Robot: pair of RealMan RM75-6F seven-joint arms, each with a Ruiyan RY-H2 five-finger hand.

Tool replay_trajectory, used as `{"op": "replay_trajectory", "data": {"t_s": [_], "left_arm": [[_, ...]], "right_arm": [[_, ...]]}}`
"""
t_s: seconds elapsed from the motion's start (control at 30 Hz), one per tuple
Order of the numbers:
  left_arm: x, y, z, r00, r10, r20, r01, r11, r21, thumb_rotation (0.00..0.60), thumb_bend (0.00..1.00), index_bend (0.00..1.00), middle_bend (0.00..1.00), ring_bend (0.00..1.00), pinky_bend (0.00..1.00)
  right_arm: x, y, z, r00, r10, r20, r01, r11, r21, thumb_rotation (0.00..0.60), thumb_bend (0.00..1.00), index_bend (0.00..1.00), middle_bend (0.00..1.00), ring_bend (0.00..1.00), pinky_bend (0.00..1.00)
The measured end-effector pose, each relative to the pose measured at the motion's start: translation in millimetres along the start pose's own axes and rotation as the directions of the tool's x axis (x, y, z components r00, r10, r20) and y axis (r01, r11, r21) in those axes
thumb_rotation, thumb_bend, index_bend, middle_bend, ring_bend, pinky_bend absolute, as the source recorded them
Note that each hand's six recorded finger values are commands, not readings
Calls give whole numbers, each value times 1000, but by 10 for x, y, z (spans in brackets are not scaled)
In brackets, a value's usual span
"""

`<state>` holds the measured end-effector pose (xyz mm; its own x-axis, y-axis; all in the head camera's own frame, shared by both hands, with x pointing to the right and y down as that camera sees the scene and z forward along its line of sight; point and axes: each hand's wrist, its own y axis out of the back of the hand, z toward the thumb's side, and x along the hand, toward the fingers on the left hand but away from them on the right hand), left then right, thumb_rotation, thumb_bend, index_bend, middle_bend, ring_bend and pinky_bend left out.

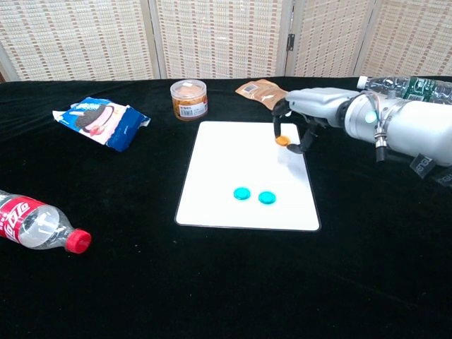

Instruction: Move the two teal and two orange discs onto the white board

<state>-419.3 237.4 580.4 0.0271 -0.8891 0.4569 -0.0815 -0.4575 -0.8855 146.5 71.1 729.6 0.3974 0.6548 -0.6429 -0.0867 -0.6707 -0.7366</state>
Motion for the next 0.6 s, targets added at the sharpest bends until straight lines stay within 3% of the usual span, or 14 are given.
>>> {"op": "replay_trajectory", "data": {"t_s": [0.27,0.6], "left_arm": [[-22,-15,-44,1000,-3,-10,3,1000,-2,600,252,142,42,62,0],[-23,-16,-68,1000,-3,-14,3,1000,-2,600,252,142,43,62,0]], "right_arm": [[-52,-127,456,996,29,-81,-25,999,43,600,453,490,143,0,0],[-186,-171,512,998,35,-57,-31,998,60,600,452,490,143,0,0]]}}
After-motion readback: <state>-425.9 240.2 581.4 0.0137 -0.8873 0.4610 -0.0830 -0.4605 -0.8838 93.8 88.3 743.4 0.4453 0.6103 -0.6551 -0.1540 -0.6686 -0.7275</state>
